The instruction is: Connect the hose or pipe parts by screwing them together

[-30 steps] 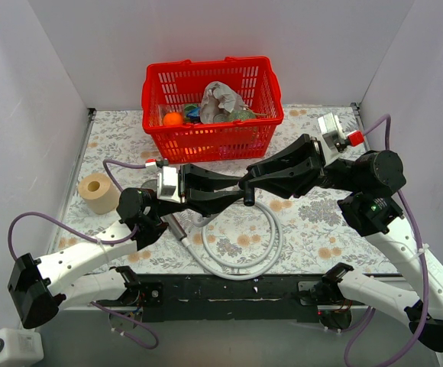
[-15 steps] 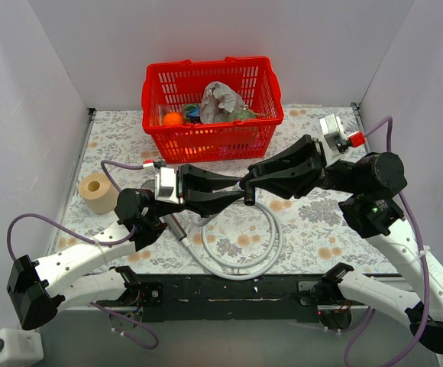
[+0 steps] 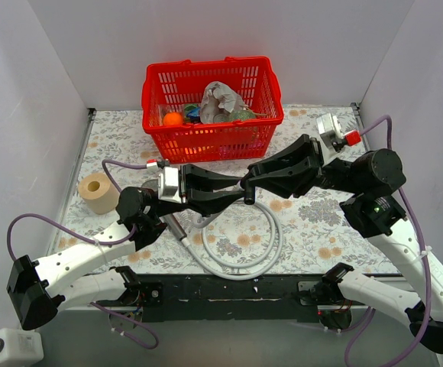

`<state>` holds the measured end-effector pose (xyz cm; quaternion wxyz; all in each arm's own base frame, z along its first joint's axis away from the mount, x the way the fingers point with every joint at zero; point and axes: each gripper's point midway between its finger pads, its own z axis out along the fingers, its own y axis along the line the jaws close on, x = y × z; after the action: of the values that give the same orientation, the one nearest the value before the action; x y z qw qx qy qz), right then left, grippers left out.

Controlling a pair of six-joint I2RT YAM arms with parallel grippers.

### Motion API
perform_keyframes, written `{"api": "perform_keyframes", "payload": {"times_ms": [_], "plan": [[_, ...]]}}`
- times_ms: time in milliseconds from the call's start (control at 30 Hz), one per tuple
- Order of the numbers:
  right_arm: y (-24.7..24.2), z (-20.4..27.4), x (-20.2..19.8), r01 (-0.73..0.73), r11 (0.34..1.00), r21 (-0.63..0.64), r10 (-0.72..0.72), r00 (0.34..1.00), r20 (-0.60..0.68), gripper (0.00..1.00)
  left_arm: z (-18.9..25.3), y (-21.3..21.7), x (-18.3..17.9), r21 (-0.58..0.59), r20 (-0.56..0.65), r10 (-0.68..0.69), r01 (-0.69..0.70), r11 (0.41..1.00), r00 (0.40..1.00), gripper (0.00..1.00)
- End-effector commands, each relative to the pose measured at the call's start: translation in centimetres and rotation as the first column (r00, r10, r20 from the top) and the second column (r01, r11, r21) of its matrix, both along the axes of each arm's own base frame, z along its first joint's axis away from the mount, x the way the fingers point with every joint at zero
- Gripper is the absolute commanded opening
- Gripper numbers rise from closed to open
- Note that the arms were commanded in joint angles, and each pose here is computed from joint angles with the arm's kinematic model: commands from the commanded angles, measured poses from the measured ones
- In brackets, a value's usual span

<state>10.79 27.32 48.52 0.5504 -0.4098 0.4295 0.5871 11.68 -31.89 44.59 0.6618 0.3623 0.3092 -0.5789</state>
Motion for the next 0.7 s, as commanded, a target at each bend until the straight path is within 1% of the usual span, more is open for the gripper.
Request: {"api": "perform_keyframes", "payload": {"times_ms": [0,300,467,600,667], "plan": [[1.1,-3.4,1.9,0.03,0.991,-0.133,-0.043,0.995,-0.095,0.01,6.3,2.4,-1.3,-0.162,0.132,0.059,-0.037,0.986,0.989,0.0],[1.2,-6.1,3.2,0.07,0.971,-0.23,-0.111,0.979,-0.169,0.01,6.5,2.3,-0.7,-0.168,0.152,0.092,-0.066,0.984,0.984,0.0],[1.0,-6.2,3.6,0.105,0.966,-0.236,-0.147,0.975,-0.169,0.01,6.0,2.0,-0.5,-0.153,0.159,0.101,-0.076,0.985,0.982,0.0],[0.9,-6.7,4.0,0.13,0.962,-0.241,-0.174,0.969,-0.176,0.01,6.1,2.0,-0.2,-0.161,0.15,0.111,-0.087,0.983,0.982,0.0],[0.6,-6.7,4.4,0.164,0.958,-0.237,-0.208,0.963,-0.174,0.01,6.3,2.0,0.0,-0.174,0.146,0.125,-0.099,0.98,0.981,0.0]]}}
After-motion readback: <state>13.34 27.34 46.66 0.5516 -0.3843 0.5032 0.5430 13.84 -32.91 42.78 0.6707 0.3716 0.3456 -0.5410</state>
